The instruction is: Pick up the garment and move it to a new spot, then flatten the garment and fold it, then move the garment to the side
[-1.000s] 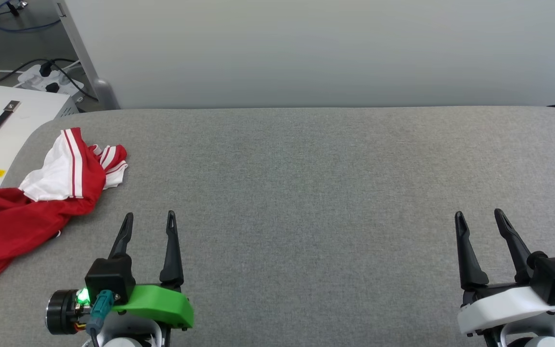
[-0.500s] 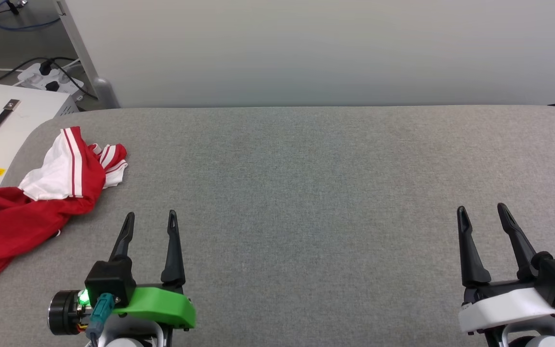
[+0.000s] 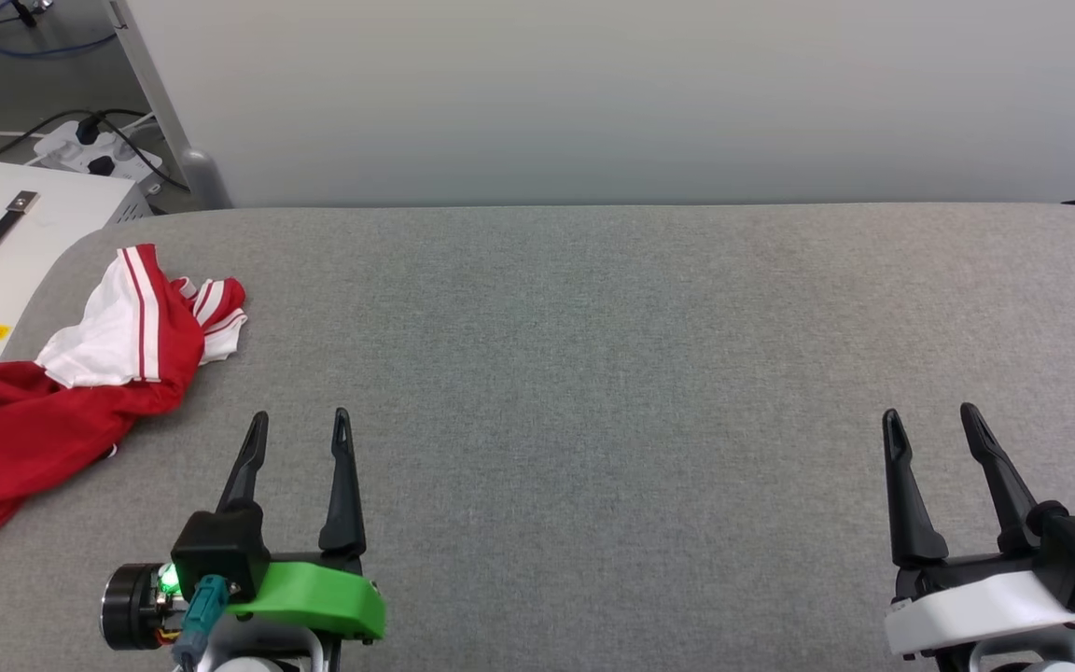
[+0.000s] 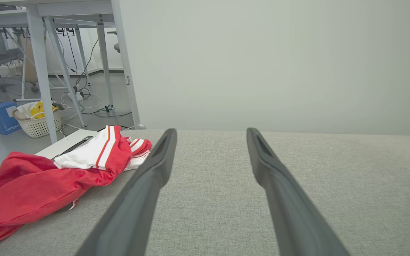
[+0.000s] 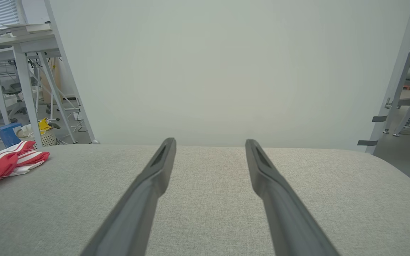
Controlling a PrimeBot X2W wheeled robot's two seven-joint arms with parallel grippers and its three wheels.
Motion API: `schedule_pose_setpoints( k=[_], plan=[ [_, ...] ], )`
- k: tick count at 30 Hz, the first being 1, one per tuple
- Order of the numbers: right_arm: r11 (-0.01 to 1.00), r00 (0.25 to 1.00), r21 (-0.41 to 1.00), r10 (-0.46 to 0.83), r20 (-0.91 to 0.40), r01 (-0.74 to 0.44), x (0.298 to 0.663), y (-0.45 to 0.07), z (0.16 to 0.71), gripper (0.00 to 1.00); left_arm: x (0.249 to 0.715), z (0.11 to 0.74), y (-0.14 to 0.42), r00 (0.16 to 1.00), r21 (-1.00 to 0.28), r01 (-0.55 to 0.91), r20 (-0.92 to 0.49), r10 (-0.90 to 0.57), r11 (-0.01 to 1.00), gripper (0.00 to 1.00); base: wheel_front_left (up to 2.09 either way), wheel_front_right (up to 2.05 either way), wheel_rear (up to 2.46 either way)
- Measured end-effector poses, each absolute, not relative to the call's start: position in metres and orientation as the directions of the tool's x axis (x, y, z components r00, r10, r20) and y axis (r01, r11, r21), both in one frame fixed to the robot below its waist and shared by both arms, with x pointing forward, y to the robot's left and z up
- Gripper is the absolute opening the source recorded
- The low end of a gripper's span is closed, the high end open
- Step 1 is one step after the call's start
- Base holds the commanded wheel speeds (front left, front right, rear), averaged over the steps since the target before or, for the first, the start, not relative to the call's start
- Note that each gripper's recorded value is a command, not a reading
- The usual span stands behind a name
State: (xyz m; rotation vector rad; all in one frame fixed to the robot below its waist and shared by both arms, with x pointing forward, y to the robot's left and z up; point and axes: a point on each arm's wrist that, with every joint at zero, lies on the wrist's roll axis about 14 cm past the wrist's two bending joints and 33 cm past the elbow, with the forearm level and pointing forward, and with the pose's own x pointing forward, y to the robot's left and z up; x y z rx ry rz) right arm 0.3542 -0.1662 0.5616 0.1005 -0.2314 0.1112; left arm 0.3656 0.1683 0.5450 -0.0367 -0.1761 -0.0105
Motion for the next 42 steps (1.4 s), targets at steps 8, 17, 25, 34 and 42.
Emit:
schedule_pose_setpoints(
  k=[8, 17, 25, 34, 42],
  plan=[
    [0.989, 0.968, 0.096, 0.091, 0.233, -0.116, 0.354, -0.168, 0.558, 1.00, 0.365, 0.543, 0.168, 0.984, -0.042, 0.014, 0.180, -0.006, 0.999, 1.00, 0.00, 0.00, 0.00],
    [0.988, 0.969, 0.107, 0.087, 0.233, -0.114, 0.352, -0.168, 0.554, 1.00, 0.365, 0.543, 0.168, 0.983, -0.043, 0.014, 0.186, -0.006, 0.999, 1.00, 0.00, 0.00, 0.00],
    [0.987, 0.971, 0.109, 0.089, 0.221, -0.116, 0.352, -0.168, 0.550, 1.00, 0.364, 0.537, 0.168, 0.985, -0.043, 0.010, 0.172, -0.002, 0.999, 1.00, 0.00, 0.00, 0.00],
    [0.985, 0.971, 0.110, 0.104, 0.217, -0.130, 0.354, -0.163, 0.549, 1.00, 0.361, 0.534, 0.174, 0.986, -0.041, -0.009, 0.163, 0.015, 0.999, 1.00, 0.00, 0.00, 0.00],
    [0.974, 0.963, 0.113, 0.167, 0.213, -0.194, 0.363, -0.141, 0.547, 1.00, 0.352, 0.531, 0.194, 0.985, -0.040, -0.076, 0.155, 0.081, 0.996, 1.00, 0.00, 0.00, 0.00]
  ],
)
